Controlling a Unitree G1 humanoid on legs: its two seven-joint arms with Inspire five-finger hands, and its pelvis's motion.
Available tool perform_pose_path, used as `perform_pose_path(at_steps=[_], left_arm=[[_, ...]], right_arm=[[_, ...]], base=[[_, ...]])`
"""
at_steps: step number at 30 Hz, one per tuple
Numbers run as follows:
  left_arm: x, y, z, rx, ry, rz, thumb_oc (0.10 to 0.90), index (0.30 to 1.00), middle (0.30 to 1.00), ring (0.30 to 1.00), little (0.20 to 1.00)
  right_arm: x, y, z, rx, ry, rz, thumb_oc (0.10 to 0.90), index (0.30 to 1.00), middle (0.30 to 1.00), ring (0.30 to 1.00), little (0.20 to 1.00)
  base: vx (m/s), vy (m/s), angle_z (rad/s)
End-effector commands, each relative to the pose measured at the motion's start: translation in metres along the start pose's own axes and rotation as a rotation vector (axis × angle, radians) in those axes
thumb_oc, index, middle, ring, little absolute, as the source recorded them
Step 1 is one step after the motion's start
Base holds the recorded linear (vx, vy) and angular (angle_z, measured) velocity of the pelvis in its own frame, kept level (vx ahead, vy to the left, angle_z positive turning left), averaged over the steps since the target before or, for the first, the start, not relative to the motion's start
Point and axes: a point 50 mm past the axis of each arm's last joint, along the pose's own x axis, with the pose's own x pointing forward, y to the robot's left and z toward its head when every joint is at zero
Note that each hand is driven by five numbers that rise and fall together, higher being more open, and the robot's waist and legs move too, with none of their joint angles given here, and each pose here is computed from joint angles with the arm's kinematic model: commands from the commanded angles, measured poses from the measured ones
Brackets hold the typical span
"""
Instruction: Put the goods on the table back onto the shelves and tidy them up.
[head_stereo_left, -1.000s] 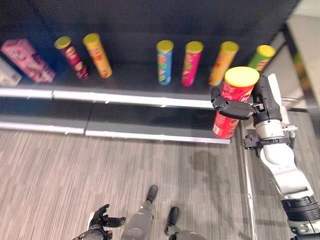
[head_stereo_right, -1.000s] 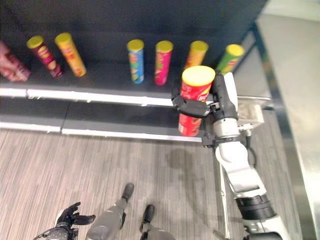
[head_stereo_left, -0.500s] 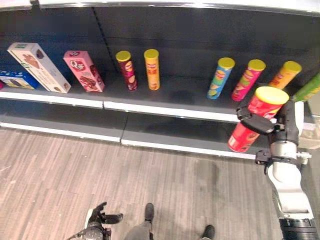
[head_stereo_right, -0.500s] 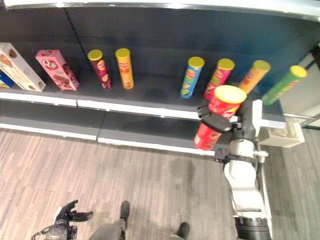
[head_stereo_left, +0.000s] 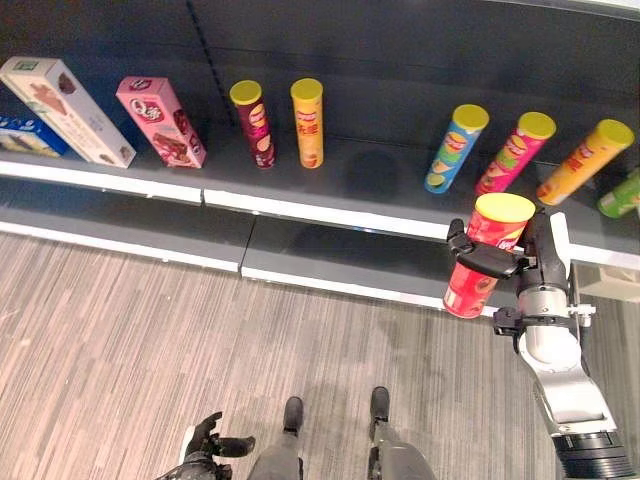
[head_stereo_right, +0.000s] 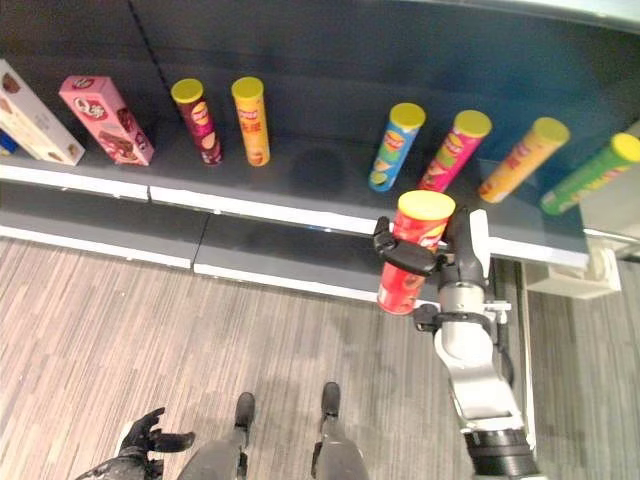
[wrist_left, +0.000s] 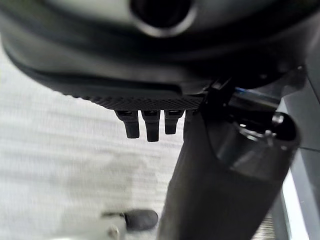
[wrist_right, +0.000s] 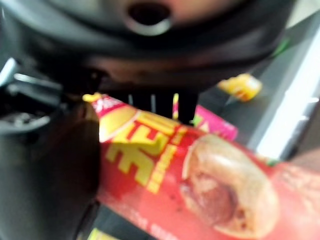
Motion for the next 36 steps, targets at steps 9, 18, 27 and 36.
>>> perform_pose_path(at_steps=[9,18,27,36], left_arm=[[0.000,0.030,0.000,0.036,-0.023,0.063,0.800,0.900,0.900,0.900,0.900],[0.003,0.062,0.003,0.133,-0.027,0.146,0.800,0.900,0.900,0.900,0.900],[0.004,0.055,0.014,0.099,-0.070,0.147,0.800,0.900,0.900,0.900,0.900],[0.000,0.033,0.018,0.069,-0.113,0.076,0.800,0.900,0.900,0.900,0.900]], right_arm=[[0.020,-0.030,0.064,0.096,-0.334,-0.182,0.400,0.300,0.300,0.300,0.300],[0.025,-0.021,0.078,0.114,-0.370,-0.194,0.400,0.300,0.300,0.300,0.300],[0.024,-0.031,0.079,0.028,-0.390,-0.283,0.400,0.300,0.300,0.300,0.300],[0.045,-0.043,0.095,-0.034,-0.442,-0.453,0.400,0.300,0.300,0.300,0.300]], base=[[0.21,0.039,0.55],[0.15,0.414,-0.51],[0.03,0.028,-0.10],[0.03,-0.098,0.12]])
